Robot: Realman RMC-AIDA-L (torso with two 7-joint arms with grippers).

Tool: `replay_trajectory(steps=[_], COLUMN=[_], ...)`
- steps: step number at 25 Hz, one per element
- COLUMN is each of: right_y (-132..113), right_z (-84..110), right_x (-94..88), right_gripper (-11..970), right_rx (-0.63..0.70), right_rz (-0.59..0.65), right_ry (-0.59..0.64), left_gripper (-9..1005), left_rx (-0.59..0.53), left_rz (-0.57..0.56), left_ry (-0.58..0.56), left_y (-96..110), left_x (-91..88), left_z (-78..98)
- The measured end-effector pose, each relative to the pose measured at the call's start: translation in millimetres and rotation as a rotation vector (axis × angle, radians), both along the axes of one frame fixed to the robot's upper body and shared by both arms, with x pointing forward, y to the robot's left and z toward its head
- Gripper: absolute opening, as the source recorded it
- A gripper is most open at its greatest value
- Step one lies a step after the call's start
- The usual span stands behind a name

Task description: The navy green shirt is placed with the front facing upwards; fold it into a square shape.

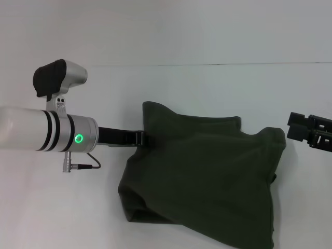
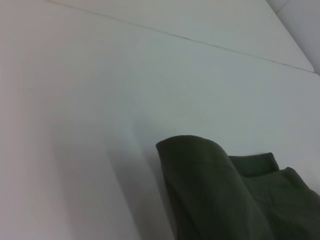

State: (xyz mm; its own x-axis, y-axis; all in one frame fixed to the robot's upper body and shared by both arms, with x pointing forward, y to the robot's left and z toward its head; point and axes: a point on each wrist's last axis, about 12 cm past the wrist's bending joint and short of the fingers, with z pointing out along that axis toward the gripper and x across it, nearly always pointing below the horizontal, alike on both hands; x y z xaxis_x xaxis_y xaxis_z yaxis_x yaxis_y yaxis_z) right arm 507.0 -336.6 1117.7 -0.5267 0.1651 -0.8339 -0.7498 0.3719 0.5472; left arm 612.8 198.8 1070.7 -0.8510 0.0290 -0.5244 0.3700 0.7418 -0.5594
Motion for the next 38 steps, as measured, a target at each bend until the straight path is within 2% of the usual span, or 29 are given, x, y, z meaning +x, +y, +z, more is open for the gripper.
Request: replay_trajectory(steps=[10,21,31,36,38], right_y=[1.9,4.5,8.5,9.6,10.4], right_z=[1.1,3.2,4.2,2.8,1.1], right_x=[2.3,6.8,13.3,13.6,13.6], right_gripper=[774,774,774,774,774], right_rx=[0.002,0.003,-0.006,-0.004,-0.005], right_rz=[0.001,0.002,0.0,-0.002,-0.005], right_ry=[-0.005,-0.014,-0.02,-0.02,-0.024], left_gripper=[62,70,79,83,169], left_rx=[-0.002,-0.064,-0.068,-0.055,-0.059], left_rz=[0.054,0.228,0.225,0.278,0.313], left_ry=[-0.011,-0.004,-0.009,-0.061,-0.086], left_y=[16.6,73.4,71.9,89.5,99.1], left_x=[-0.8,-15.9,-16.4,-18.1,-21.4], left_z=[-0.8,-3.3,-3.5,3.5,6.0])
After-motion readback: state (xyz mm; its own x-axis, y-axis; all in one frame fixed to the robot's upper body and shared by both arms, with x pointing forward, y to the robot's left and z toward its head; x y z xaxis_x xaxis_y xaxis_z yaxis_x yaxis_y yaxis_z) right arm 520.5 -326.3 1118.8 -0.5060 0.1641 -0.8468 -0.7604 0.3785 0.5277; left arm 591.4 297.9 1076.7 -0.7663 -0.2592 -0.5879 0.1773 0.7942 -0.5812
